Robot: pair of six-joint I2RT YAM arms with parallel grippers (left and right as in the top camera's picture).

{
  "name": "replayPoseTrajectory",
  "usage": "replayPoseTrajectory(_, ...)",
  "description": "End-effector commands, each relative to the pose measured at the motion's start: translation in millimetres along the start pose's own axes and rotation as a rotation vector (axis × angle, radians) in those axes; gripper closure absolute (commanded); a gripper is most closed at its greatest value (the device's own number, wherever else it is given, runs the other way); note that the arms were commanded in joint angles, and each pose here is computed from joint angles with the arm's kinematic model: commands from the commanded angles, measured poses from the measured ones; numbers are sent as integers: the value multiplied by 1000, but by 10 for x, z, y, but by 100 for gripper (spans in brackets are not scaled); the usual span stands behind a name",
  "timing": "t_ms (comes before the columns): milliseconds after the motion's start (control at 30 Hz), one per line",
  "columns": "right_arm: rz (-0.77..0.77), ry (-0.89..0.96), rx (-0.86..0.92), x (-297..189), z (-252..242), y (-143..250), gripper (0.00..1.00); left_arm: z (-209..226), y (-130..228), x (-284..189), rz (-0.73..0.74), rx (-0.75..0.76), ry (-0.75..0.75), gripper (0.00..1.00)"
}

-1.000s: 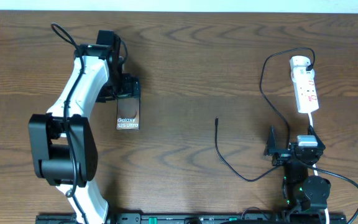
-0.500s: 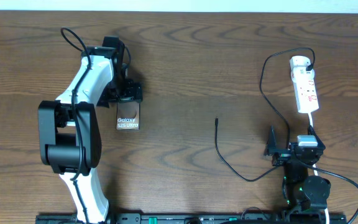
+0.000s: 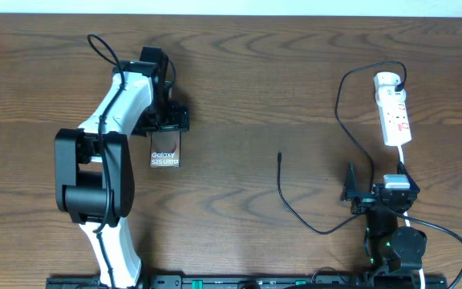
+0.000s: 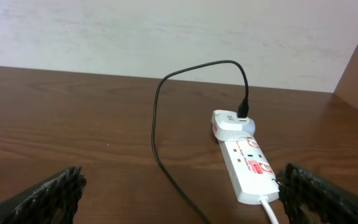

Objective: Plug charger to phone and switch on socket

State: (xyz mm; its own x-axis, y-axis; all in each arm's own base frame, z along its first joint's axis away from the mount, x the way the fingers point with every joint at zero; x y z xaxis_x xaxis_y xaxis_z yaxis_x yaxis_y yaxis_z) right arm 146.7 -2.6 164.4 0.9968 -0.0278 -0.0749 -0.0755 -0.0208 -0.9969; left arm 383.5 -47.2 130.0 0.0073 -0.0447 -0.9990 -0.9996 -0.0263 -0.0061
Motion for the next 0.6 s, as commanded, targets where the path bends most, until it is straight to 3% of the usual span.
replayPoseTrajectory(0, 0, -8, -11, -3, 18, 4, 1, 2, -47, -53, -22, 16, -4, 2)
replayPoseTrajectory(567, 0, -8, -11, -3, 18, 4, 1, 15, -37, 6, -24, 16, -16, 2)
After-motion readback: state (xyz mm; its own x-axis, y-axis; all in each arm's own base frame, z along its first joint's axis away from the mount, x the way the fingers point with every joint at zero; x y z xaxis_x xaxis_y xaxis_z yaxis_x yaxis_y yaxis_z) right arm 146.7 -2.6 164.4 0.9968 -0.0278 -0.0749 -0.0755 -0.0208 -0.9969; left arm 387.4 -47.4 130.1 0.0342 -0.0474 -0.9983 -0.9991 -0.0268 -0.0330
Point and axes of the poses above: each gripper's point midway between its finger pads, its own x axis out along the fingers, its own z axis along the line the jaws close on, y = z × x, the point moved 10 cm from there along -x, back along the fingers, and after that the axes turned 3 degrees about x, right-handed, at the moved point
